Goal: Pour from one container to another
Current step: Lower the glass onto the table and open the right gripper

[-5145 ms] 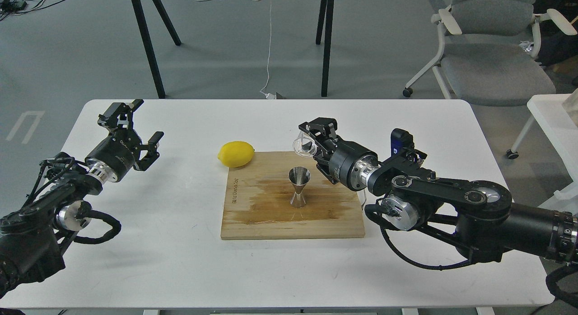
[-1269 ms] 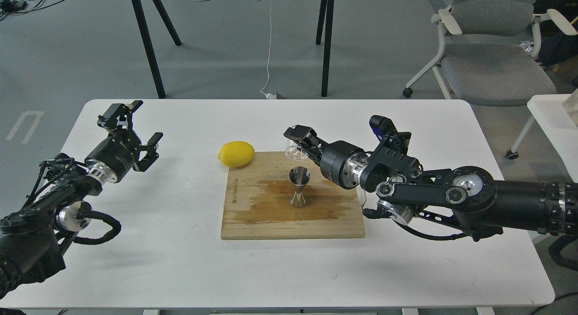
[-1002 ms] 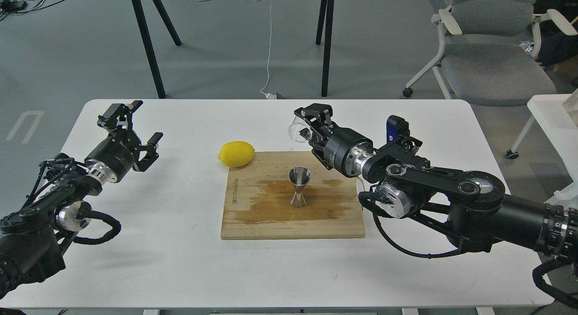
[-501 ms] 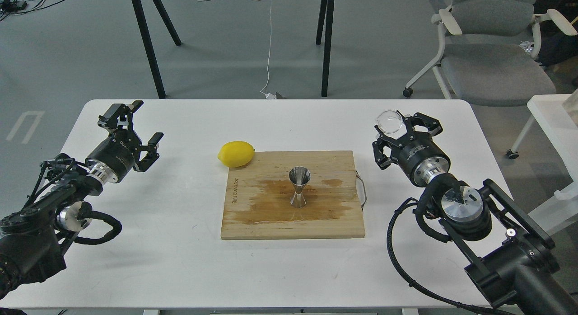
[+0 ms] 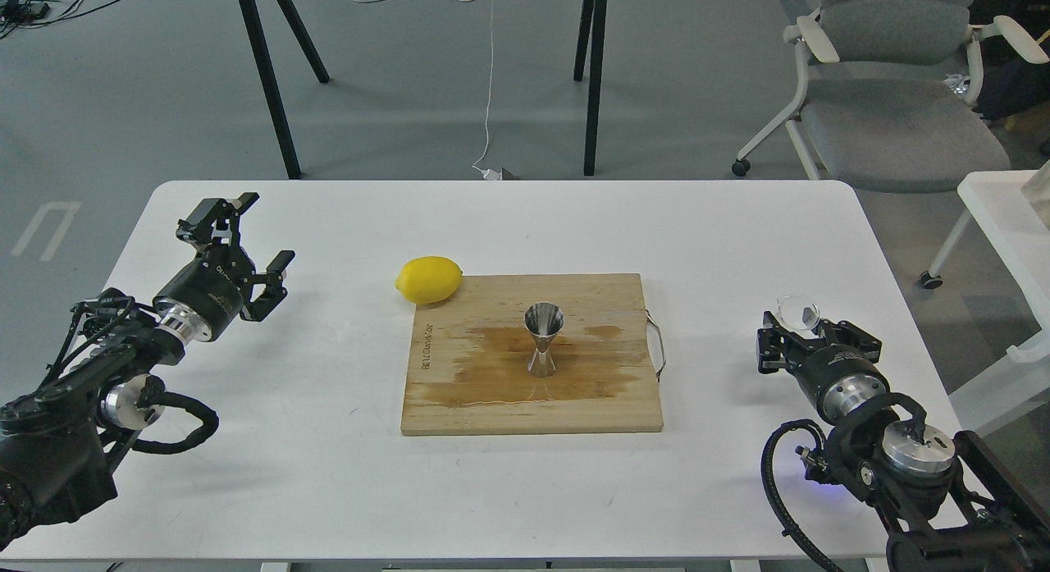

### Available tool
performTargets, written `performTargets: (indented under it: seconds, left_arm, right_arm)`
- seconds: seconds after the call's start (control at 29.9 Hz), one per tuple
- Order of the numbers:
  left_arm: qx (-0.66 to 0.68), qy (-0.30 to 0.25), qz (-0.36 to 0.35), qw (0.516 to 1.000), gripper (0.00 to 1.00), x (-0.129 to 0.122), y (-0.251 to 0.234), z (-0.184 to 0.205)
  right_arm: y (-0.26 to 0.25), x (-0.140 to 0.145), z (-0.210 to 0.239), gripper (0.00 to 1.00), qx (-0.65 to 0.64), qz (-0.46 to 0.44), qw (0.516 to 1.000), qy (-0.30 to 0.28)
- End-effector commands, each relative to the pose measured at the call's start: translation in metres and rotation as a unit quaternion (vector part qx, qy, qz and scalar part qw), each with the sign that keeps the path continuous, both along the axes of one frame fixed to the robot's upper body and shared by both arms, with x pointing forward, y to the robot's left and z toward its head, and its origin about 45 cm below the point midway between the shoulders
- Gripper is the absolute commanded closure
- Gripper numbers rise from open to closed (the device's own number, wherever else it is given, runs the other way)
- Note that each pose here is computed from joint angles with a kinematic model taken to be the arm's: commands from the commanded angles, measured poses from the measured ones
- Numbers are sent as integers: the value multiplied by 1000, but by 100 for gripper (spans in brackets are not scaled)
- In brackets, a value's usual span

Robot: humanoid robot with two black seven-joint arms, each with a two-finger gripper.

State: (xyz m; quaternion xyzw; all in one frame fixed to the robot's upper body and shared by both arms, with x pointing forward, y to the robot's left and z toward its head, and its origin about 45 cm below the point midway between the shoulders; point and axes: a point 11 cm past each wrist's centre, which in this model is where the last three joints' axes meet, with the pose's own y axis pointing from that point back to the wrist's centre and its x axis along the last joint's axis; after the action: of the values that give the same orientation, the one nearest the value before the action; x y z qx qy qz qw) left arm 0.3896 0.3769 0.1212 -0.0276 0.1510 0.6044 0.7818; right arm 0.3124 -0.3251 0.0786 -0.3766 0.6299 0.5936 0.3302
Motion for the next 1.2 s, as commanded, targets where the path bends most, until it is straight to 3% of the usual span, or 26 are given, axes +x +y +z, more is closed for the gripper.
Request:
performTargets:
  seconds: [0.0, 0.87, 0.94, 1.1, 1.17]
  left_arm:
    - [-1, 0, 0, 1000, 1, 0, -1, 0]
    - [-1, 1, -1, 1000, 1, 0, -1, -1]
    - [-1, 1, -1, 1000, 1, 0, -1, -1]
    - [-1, 1, 0, 1000, 1, -1, -1, -1]
    - [-1, 1, 0, 1000, 1, -1, -1, -1]
  right_arm:
    - [-5, -3, -11, 53, 2, -6, 1000, 15]
    - [2, 3, -23, 46, 6, -7, 999, 32]
    - [2, 3, -23, 42, 7, -8, 999, 32]
    - [3, 3, -22, 8, 7, -6, 1000, 30]
    - [3, 2, -22, 4, 7, -6, 1000, 30]
